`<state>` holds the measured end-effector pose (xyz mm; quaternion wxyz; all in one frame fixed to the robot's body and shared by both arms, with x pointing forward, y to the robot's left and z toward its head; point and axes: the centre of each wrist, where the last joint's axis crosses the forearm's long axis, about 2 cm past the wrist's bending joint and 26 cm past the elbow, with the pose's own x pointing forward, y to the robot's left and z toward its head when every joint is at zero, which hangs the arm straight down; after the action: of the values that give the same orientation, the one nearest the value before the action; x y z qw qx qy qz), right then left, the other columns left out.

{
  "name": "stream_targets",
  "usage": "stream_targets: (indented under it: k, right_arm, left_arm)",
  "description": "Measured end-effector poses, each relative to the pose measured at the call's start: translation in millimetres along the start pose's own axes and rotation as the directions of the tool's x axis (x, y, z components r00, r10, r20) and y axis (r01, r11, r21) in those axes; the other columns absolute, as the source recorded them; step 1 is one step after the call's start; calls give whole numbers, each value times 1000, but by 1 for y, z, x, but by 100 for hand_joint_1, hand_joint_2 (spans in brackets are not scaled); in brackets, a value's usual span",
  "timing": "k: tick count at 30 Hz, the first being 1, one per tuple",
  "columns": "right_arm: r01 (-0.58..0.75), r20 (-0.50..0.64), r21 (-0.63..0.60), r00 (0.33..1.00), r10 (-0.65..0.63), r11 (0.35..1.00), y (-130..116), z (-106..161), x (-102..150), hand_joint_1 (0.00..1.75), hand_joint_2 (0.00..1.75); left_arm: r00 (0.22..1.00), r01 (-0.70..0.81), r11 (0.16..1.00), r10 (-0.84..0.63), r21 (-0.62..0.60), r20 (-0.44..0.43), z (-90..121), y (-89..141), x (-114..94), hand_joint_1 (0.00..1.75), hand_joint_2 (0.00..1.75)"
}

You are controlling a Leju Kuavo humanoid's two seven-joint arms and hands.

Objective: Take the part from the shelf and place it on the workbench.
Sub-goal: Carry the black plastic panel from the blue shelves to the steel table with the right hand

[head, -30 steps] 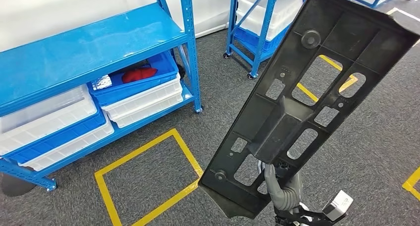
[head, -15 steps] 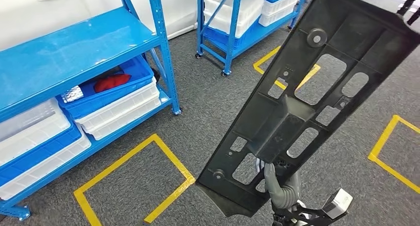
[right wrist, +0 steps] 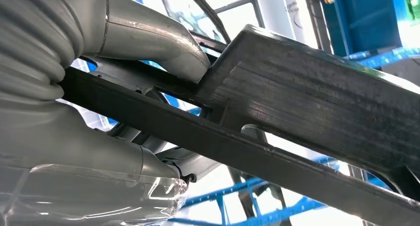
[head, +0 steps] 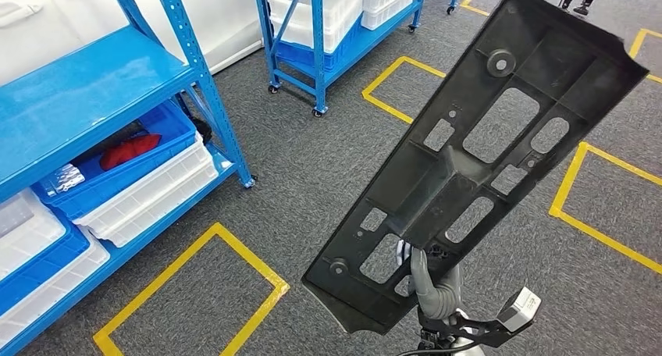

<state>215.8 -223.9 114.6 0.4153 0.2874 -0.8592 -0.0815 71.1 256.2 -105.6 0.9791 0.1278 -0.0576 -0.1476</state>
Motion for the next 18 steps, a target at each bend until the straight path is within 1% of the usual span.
stream_targets:
  k: [3, 6, 8, 12, 14, 18]
  right_arm:
    - [3, -7, -5, 1000, -3, 1000, 0, 2, -2, 175, 175]
    - [9, -9, -10, 1000, -9, 1000, 0, 2, -3, 175, 175]
    - [16, -12, -16, 1000, -16, 1000, 0, 1, -5, 175, 175]
    - [23, -19, -31, 1000, -23, 999, -1, 4, -9, 175, 175]
    - [25, -17, -35, 1000, -26, 999, -1, 6, -10, 175, 175]
    - [20, -29, -57, 999, -21, 998, -1, 14, -11, 175, 175]
  left_arm:
    - [1000, -4, 1000, 4, 0, -12, 0, 2, 4, 0, 175]
    - [1000, 3, 1000, -3, 11, 1, -1, 3, -1, 0, 175]
    - [999, 10, 1000, -11, 27, 43, -1, 3, -3, 0, 175]
    - [986, 43, 996, -54, 75, 157, -1, 4, -3, 0, 175]
    - [981, 64, 994, -80, 93, 179, -1, 5, -4, 0, 175]
    - [979, 90, 990, -107, 105, 173, -2, 8, -6, 0, 175]
